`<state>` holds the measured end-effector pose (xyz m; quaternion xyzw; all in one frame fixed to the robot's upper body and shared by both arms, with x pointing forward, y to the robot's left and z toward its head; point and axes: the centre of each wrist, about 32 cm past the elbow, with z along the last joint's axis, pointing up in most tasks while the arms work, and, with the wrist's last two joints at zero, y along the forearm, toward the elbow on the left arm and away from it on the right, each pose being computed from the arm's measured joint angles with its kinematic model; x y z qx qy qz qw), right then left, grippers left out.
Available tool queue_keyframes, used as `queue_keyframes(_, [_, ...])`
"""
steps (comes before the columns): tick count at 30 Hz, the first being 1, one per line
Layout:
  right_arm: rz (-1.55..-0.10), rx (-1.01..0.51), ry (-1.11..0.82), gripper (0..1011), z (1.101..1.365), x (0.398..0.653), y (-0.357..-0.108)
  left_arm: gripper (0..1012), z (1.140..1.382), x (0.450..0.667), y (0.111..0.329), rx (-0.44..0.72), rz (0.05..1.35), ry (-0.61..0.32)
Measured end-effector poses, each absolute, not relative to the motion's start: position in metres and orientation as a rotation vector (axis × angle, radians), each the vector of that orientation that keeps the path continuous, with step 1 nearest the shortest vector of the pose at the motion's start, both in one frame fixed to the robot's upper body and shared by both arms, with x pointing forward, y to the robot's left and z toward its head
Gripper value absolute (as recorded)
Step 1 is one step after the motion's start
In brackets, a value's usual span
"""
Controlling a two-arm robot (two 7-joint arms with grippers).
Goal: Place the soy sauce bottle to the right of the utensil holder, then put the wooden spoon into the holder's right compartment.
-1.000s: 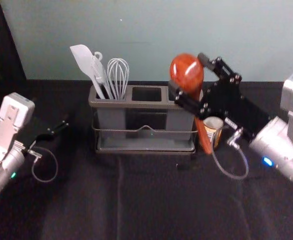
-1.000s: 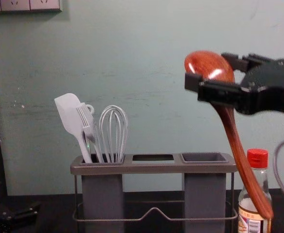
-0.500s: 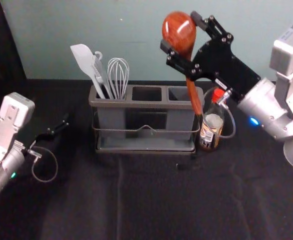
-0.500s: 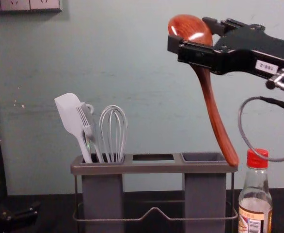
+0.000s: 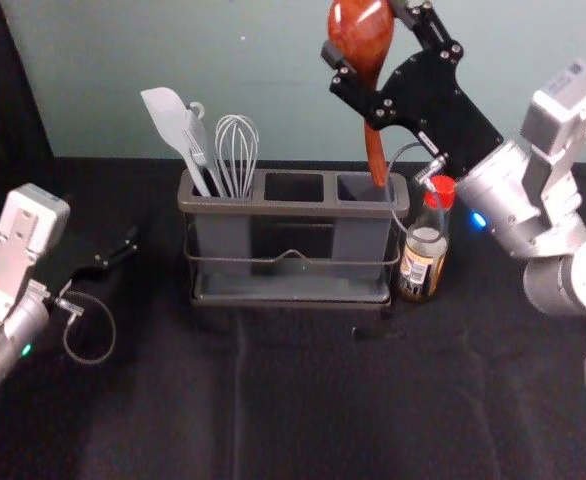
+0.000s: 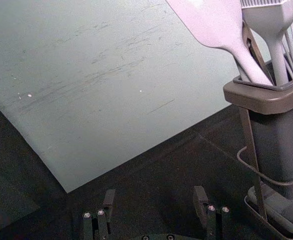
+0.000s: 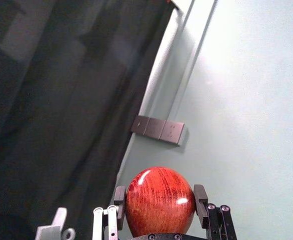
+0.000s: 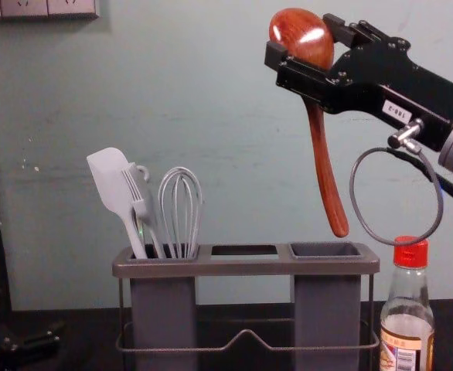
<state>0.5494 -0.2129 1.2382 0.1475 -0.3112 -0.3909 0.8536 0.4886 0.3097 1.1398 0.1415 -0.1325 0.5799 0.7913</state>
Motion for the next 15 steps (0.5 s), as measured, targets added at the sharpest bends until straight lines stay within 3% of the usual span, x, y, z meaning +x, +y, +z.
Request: queue_keyframes(15, [-0.880,0.404,-0.622,838,1.195,0.554,-0.200,1000,1.140,0.489,0.310,0.304,1.248,-0.285])
